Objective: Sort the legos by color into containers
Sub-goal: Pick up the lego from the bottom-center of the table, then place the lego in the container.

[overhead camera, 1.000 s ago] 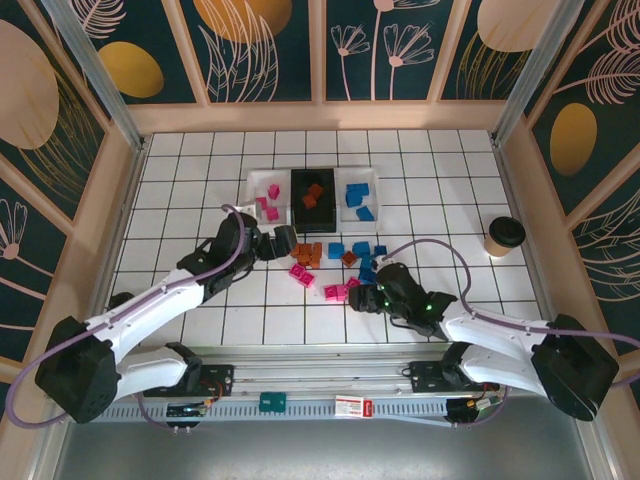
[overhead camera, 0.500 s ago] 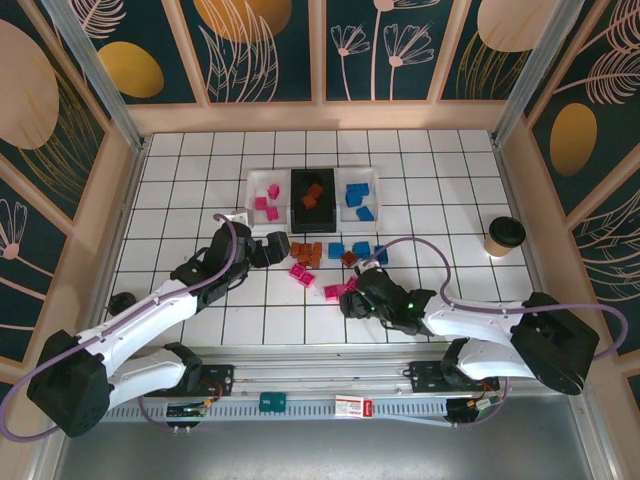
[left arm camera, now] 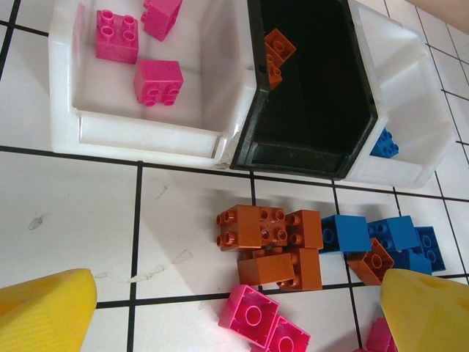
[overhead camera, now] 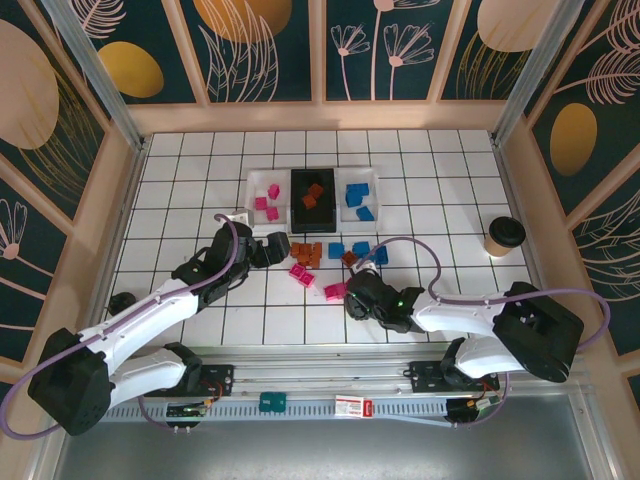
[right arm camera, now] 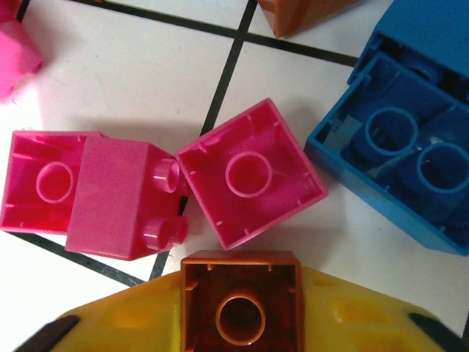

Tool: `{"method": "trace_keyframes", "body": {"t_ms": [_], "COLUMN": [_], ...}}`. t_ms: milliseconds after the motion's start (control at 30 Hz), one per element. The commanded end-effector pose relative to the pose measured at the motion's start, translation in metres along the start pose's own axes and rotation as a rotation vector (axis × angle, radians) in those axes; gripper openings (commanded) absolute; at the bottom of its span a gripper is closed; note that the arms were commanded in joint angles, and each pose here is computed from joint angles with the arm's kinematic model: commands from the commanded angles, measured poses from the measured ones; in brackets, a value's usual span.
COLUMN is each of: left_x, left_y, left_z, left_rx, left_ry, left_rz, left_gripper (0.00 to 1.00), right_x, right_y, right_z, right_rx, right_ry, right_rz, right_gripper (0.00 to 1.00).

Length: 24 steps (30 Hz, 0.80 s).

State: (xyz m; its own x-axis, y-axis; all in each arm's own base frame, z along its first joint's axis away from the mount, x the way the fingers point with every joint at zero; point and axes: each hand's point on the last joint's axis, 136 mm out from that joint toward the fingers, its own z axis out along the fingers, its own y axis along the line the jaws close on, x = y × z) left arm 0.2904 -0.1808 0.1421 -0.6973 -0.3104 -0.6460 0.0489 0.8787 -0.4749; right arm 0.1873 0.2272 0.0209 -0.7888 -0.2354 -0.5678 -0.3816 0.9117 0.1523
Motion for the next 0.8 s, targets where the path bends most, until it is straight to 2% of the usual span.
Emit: {"method": "trace_keyframes", "body": {"t_ms": [0, 100, 167, 300, 400, 467, 600, 767], "left_x": [0.002, -0.001, -0.002, 0.0, 0.009, 0.016, 0.028, 0.037], "left_y": [0.009, 0.012, 0.015, 0.023, 0.027, 0.028, 0.034, 0.037], "left_z": [0.001, -0.003, -0.005, -0.007, -0.003, -0.001, 0.0, -0.005], "left_rx": [-0.034, -0.047, -0.061, -0.086, -0.085, -0.077, -0.08, -0.066], "left_ry": [-0.004, -0.023, -0.036, -0.041, -0.021, -0.002, 0.028, 0.05], "left_rz": [-0.01, -0.01, -0.007, -0.001, -0.009, -0.013, -0.016, -0.014], "left_gripper": [0.99, 0.99, 0.99, 0.99, 0.99, 0.99, 0.99, 0.99], "right_x": [-0.007, -0.017, -0.036, -0.094, -0.137, -0.167, -0.221, -0.268], "right_y": [0.002, 0.005, 0.012, 0.032, 0.041, 0.043, 0.038, 0.033], "right_z": [-0.009, -0.027, -0.046, -0.083, -0.088, -0.08, -0.04, 0.014], "right_rx": [-0.005, -0.034, -0.074, -0.185, -0.231, -0.238, -0.205, -0.152], "right_ry": [-0.022, -0.052, -0.111, -0.258, -0.321, -0.354, -0.36, -0.332], "right_rz": [0.003, 0.005, 0.006, 0.004, -0.002, -0.006, 0.015, 0.031], "right_gripper": [0.3, 0.27, 0.26, 0.25, 0.25, 0.25, 0.25, 0.25]}}
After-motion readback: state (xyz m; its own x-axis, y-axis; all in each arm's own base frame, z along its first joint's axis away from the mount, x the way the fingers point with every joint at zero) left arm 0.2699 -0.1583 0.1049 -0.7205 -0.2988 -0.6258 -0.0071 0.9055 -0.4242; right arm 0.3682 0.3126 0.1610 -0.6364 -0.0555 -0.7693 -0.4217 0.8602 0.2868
